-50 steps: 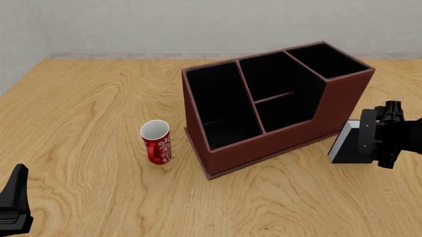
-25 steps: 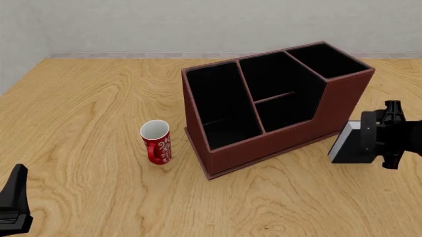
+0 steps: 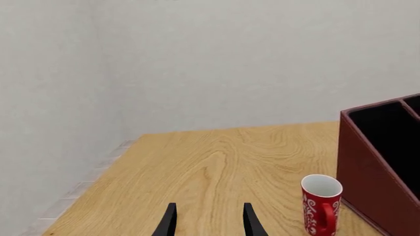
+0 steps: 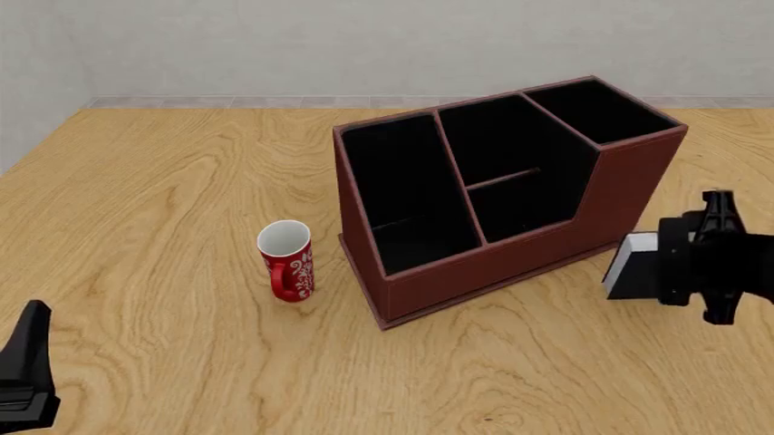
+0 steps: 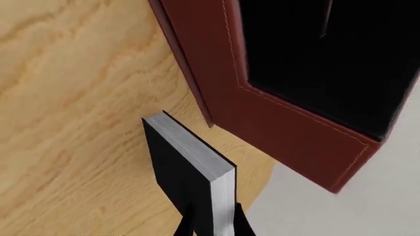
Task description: Pick up the book and place it in the left compartment of the caddy.
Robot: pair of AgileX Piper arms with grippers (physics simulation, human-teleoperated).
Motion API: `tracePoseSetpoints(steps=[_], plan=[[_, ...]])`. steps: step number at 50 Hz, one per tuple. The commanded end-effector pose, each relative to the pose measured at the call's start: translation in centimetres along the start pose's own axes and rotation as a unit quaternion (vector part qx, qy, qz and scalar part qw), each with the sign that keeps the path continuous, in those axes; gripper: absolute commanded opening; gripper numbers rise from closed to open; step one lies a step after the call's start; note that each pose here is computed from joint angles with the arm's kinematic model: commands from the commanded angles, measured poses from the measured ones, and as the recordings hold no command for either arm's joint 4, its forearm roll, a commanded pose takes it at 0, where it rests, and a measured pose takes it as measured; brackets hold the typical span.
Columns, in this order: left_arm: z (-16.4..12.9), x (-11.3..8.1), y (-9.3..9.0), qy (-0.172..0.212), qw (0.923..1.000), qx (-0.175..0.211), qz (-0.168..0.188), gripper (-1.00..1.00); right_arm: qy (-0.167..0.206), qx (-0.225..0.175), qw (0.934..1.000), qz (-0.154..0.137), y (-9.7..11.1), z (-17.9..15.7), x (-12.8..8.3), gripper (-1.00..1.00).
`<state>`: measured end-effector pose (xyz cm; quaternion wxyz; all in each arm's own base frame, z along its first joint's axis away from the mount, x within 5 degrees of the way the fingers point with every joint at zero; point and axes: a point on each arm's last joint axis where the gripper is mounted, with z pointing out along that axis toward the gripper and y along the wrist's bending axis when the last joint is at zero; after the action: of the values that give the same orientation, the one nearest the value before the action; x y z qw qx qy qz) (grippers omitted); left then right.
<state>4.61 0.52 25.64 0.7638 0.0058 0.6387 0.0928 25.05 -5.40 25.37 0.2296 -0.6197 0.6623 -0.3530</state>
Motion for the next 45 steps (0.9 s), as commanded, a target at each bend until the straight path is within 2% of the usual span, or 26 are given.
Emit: tracePoseSetpoints(steps=[1,4,7,13,29,39,45], plan=[[0.0,-0.2,0.0,-0.004,1.0,0.004,-0.003,1.0,-0.042,-0.065,0.9948,0.066,3.8,-0.4,-2.3,-1.0],[0.0,-0.1,0.0,-0.004,1.0,0.003,-0.003,1.0,-0.048,-0.064,0.9943,0.071,3.8,-0.6,-2.7,-1.0],[0.0,-0.2,0.0,-0.005,1.0,0.002,-0.002,1.0,-0.048,-0.067,0.9943,0.067,4.6,-0.5,-2.7,-1.0],[0.0,-0.4,0.0,-0.006,1.0,0.001,-0.002,1.0,-0.043,-0.06,0.995,0.068,4.3,-0.8,-2.4,-1.0],[-0.1,-0.7,0.0,-0.011,0.9998,0.013,-0.006,1.0,-0.03,-0.031,0.9963,0.075,3.7,-3.9,-1.4,-1.0],[-0.1,-0.9,-0.1,-0.016,0.9995,0.024,-0.01,1.0,-0.017,-0.02,0.9971,0.071,4.2,-5.8,-0.7,-1.0],[-0.1,-1.0,-0.2,-0.019,0.9993,0.029,-0.012,1.0,-0.008,-0.007,0.9973,0.073,3.9,-6.9,-0.3,-1.0]])
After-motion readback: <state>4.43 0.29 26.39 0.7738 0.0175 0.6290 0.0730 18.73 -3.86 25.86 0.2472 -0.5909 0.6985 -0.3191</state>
